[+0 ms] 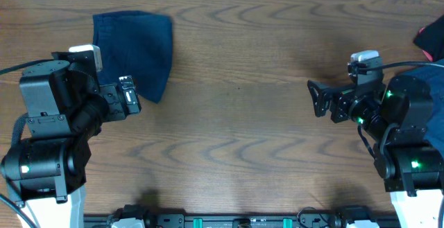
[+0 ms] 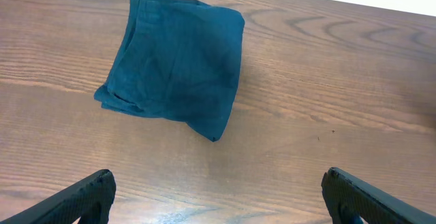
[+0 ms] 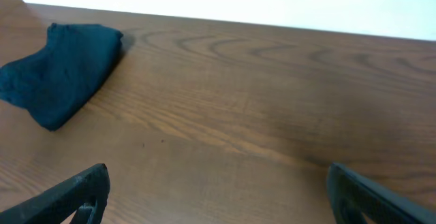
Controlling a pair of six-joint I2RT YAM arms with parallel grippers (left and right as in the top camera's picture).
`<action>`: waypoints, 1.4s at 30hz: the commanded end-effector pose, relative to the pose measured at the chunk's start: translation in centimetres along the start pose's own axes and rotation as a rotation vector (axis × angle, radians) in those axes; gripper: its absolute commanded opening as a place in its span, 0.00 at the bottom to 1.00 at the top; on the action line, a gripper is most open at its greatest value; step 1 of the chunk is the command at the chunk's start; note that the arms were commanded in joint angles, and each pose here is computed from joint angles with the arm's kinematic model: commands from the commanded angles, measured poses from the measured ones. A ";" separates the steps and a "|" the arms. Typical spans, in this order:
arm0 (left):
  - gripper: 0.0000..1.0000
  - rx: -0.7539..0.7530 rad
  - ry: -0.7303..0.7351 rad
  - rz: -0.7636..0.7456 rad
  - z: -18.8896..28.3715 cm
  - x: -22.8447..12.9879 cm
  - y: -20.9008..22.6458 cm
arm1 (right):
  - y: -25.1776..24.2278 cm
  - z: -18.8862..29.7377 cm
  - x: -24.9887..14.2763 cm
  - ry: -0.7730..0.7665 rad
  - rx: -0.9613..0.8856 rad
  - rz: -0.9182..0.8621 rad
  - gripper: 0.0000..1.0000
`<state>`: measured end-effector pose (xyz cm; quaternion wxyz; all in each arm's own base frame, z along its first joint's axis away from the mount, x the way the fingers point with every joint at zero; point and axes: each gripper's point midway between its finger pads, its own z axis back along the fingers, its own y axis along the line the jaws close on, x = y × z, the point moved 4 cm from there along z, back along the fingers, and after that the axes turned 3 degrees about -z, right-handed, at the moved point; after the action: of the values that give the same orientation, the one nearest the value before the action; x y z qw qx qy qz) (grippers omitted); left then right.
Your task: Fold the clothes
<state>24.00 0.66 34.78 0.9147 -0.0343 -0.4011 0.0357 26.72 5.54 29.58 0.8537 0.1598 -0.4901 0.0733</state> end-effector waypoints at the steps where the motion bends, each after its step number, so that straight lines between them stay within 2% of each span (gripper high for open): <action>1: 0.98 0.003 0.011 0.007 -0.2 -0.2 0.1 | 0.3 1.9 1.0 -0.092 -0.019 0.042 0.99; 5: 0.98 0.003 0.011 0.007 -0.2 -0.2 0.1 | -0.1 3.2 -0.4 -0.166 -0.065 0.073 0.99; 13: 0.98 0.003 0.011 0.007 -0.2 -0.2 0.1 | -1.0 2.6 -8.8 -0.218 -0.076 0.084 0.99; 18: 0.98 0.003 0.011 0.007 -0.2 -0.2 0.1 | -1.2 2.5 -11.9 -0.273 -0.073 0.098 0.99; 24: 0.98 0.003 0.011 0.007 -0.2 -0.2 0.1 | -1.4 2.3 -13.7 -0.335 -0.067 0.104 0.99; 32: 0.98 0.003 0.011 0.007 -0.2 -0.2 0.1 | -1.8 -0.1 -15.6 -0.339 -0.034 0.093 0.99; 42: 0.98 0.003 0.010 0.007 -0.2 -0.2 0.1 | -1.8 0.0 -15.3 -0.360 -0.032 0.098 0.99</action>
<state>24.02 0.66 34.73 0.9151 -0.0346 -0.4001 0.0357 19.49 4.29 16.20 0.7506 0.1255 -0.6436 0.0806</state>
